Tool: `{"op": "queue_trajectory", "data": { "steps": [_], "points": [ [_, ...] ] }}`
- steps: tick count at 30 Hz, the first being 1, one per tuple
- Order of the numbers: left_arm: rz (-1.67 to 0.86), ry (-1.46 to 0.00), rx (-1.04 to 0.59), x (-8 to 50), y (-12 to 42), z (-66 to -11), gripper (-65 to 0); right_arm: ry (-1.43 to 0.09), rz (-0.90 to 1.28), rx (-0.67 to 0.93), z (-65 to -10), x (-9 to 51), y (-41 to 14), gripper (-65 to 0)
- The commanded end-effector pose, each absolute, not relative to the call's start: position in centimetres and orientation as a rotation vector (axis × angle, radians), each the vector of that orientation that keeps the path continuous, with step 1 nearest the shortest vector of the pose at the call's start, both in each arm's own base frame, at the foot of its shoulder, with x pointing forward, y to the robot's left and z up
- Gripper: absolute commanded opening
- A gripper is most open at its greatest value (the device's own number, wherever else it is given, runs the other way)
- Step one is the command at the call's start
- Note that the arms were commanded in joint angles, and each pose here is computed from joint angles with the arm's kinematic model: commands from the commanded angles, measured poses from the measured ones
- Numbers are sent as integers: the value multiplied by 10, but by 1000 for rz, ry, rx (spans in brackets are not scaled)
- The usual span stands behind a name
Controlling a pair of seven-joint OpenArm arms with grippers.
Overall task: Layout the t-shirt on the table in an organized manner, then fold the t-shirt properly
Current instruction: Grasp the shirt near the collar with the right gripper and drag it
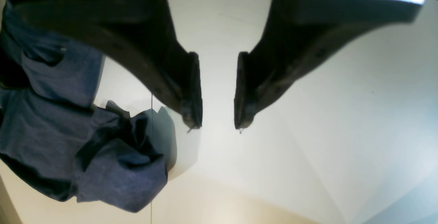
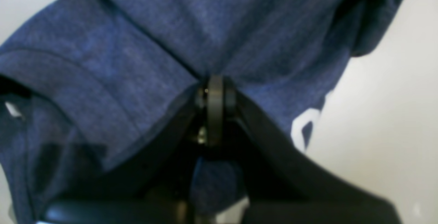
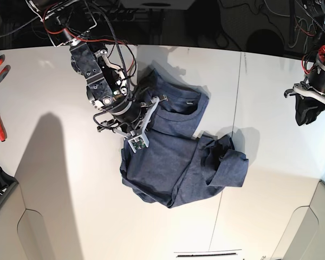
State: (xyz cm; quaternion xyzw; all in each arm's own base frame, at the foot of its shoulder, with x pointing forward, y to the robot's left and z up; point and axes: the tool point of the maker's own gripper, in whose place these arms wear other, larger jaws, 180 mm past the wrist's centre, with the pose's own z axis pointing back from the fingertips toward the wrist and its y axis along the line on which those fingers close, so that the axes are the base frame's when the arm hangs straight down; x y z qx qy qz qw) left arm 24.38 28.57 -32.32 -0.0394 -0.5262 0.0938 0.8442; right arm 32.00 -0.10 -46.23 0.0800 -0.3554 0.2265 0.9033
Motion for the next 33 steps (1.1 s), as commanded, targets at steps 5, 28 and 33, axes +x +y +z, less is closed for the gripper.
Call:
{"op": "queue_trajectory", "data": {
  "steps": [5, 28, 33],
  "points": [
    [180, -1162, -88, 249, 286, -309, -452, -855, 436, 152, -436, 344, -2, -595],
    [180, -1166, -87, 251, 286, -308, -452, -1213, 353, -57, -346, 408, -26, -336],
    [180, -1172, -88, 253, 286, -307, -452, -1185, 302, -104, -349, 416, -48, -336]
  ]
}}
